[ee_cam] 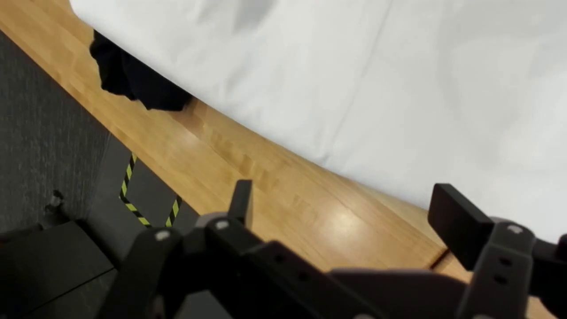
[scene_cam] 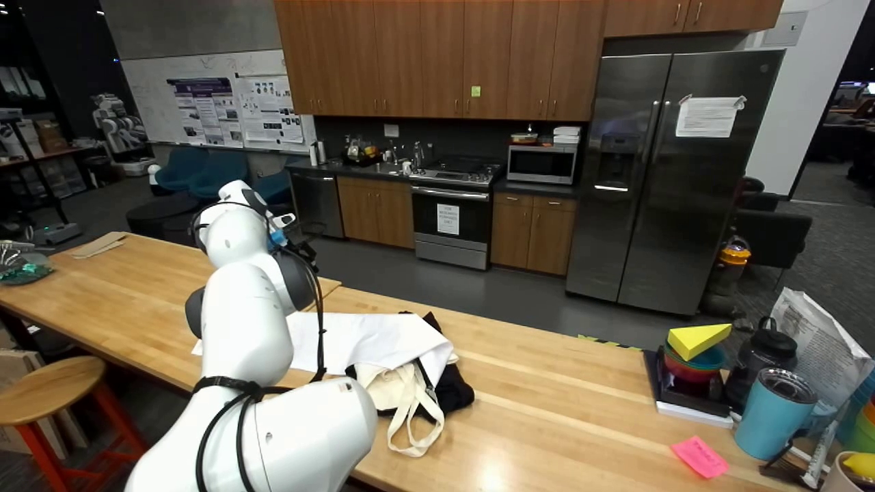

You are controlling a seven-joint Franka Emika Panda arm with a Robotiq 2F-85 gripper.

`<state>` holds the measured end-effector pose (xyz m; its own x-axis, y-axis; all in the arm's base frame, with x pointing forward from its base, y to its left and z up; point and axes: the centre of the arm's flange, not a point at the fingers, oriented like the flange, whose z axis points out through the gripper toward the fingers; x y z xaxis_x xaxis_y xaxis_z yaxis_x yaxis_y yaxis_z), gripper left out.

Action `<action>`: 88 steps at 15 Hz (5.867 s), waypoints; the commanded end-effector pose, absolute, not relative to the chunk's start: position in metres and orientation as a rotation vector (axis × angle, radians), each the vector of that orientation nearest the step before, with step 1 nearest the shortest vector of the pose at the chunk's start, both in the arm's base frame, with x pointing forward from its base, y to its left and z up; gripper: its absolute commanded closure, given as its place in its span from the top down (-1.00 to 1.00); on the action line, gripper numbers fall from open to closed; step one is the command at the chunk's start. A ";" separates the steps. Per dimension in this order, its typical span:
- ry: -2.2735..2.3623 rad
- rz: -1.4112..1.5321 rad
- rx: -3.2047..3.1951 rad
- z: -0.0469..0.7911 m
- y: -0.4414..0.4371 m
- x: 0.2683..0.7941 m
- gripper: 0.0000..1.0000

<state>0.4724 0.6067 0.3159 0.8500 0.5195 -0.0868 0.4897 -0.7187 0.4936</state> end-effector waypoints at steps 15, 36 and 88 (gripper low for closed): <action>0.210 -0.127 2.527 0.360 0.459 0.520 1.00; 0.132 -0.123 2.610 0.341 0.447 0.529 1.00; 0.618 0.471 2.667 0.406 0.574 0.437 1.00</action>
